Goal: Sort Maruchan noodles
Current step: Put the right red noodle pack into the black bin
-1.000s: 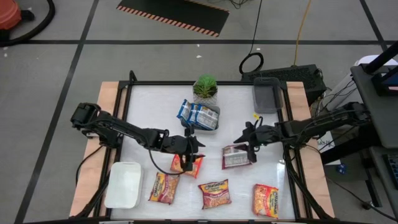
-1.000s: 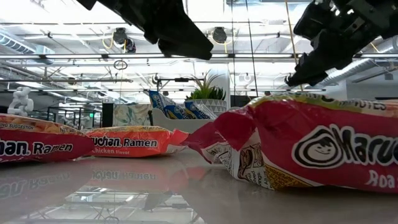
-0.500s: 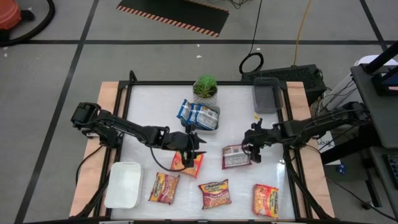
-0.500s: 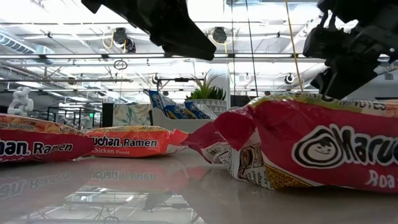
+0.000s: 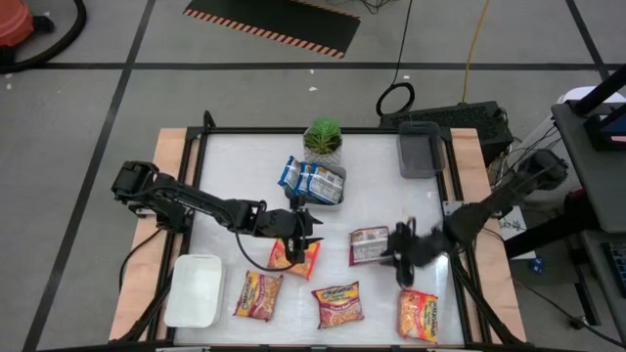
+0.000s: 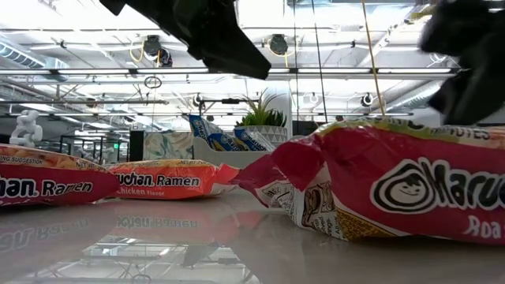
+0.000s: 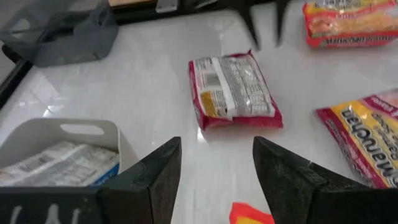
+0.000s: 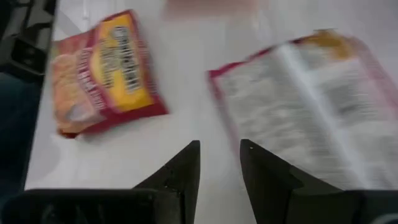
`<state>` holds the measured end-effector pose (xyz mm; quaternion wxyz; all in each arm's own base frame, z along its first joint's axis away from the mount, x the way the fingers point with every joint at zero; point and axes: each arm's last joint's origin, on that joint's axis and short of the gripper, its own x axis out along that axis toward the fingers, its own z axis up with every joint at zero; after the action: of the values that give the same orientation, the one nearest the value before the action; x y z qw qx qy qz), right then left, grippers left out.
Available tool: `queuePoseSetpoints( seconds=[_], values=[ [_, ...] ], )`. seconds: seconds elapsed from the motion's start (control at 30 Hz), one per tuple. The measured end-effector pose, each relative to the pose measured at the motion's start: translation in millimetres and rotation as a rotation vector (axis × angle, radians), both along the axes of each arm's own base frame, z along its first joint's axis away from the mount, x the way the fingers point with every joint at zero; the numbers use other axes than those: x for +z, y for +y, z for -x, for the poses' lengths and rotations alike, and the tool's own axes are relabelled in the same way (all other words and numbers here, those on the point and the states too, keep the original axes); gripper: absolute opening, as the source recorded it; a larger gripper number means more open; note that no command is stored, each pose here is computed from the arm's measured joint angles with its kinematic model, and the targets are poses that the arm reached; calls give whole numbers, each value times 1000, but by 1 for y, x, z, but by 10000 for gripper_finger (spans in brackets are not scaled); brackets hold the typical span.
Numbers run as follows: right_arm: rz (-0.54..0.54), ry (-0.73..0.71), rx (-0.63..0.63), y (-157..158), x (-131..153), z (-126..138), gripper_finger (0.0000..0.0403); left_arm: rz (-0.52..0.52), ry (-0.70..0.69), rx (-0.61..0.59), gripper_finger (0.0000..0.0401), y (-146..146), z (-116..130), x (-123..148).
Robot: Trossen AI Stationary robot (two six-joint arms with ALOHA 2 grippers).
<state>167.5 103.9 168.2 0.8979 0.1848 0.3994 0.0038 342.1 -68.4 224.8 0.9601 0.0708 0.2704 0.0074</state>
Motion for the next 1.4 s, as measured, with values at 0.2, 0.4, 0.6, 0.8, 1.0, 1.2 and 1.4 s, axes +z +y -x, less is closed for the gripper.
queuePoseSetpoints(
  seconds=[0.2,0.4,0.6,0.8,1.0,1.2,1.4],
  values=[
    [203,-107,-72,39,-13,14,106,65,58,38,204,-4,4,-5],
    [282,33,-90,44,-37,22,108,53,49,58,204,-20,9,-5],
    [245,187,-189,39,-50,30,112,41,-2,76,204,-26,8,-1],
    [263,223,-225,37,-51,36,112,43,-19,94,204,-22,6,0],
    [272,332,-277,30,-54,44,114,53,-32,99,204,-21,6,1],
    [278,350,-327,20,-64,50,154,76,-37,111,204,-22,5,1],
    [288,261,-358,9,-78,57,215,80,-37,99,204,-26,7,1]
  ],
)
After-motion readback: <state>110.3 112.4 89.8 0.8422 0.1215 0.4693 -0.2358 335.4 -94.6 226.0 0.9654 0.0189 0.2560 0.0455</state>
